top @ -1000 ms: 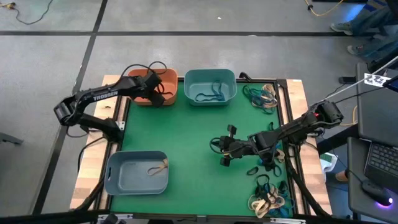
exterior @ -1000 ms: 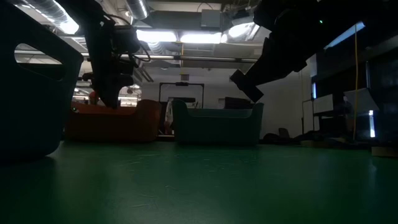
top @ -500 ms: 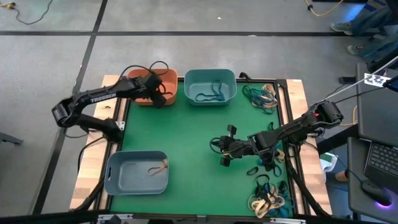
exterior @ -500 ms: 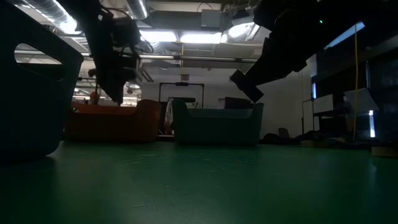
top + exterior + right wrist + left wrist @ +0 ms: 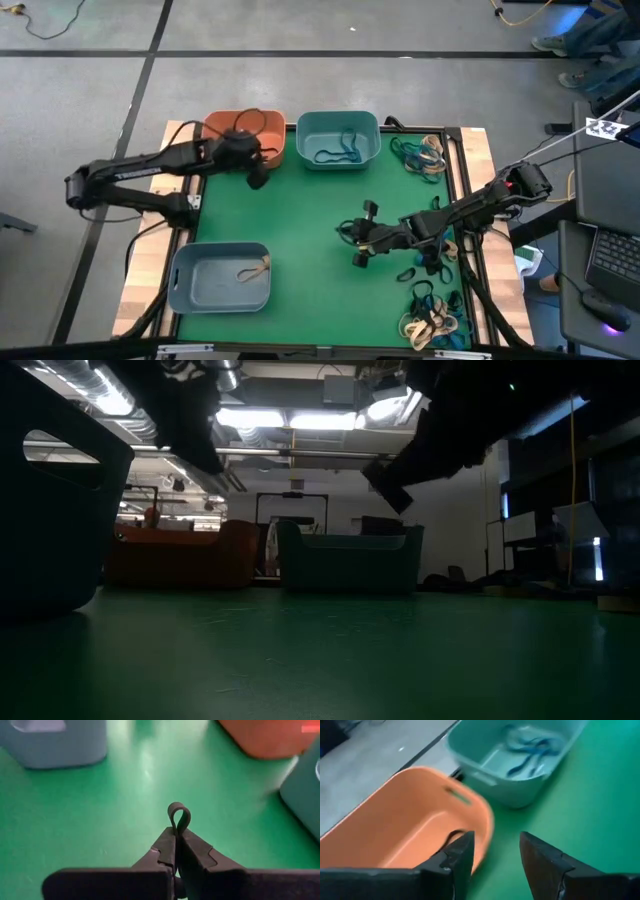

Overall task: Sort rubber bands into baskets
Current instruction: Put the small black rubber band into the orange bin

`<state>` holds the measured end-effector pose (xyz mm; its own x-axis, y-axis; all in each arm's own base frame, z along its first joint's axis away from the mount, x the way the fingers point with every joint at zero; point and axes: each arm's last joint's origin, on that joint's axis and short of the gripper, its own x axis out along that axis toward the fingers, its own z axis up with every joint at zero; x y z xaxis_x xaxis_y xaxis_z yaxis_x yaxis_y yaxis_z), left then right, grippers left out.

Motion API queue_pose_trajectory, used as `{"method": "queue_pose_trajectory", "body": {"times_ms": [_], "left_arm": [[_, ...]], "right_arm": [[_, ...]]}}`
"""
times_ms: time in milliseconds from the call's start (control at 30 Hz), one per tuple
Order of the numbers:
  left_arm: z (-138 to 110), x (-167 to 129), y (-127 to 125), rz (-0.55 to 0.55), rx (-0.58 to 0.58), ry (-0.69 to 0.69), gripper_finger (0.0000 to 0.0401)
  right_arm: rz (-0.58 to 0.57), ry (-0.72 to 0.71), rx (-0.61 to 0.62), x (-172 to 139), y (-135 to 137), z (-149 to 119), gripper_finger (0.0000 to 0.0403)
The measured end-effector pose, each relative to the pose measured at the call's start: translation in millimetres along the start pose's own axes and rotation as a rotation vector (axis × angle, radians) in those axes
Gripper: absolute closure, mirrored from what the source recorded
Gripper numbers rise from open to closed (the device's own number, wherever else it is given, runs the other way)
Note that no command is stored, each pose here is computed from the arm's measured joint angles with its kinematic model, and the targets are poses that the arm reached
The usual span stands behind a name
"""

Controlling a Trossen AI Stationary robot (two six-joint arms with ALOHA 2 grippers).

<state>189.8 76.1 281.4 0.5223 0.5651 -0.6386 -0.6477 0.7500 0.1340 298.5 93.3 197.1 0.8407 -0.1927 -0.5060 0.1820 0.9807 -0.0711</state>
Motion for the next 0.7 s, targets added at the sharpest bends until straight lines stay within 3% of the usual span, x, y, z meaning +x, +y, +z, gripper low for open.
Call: {"method": "queue_pose_trajectory", "body": {"times_ms": [367, 533, 700], "left_arm": [[-4.1, -0.4, -47.4, -0.290, 0.045, -0.271, 0.0246], [-2.0, -6.1, -65.6, -0.464, 0.117, -0.347, 0.0246], [-5.5, -6.7, -91.9, -0.559, 0.212, -0.385, 0.0246]], "right_arm": [[0.023, -0.270, -0.101, -3.1, 2.5, 28.4, 0.0386], [0.008, -0.362, -0.128, -4.0, -1.5, 38.8, 0.0386], [0.017, -0.462, -0.117, -1.8, -14.3, 51.2, 0.0386]]}}
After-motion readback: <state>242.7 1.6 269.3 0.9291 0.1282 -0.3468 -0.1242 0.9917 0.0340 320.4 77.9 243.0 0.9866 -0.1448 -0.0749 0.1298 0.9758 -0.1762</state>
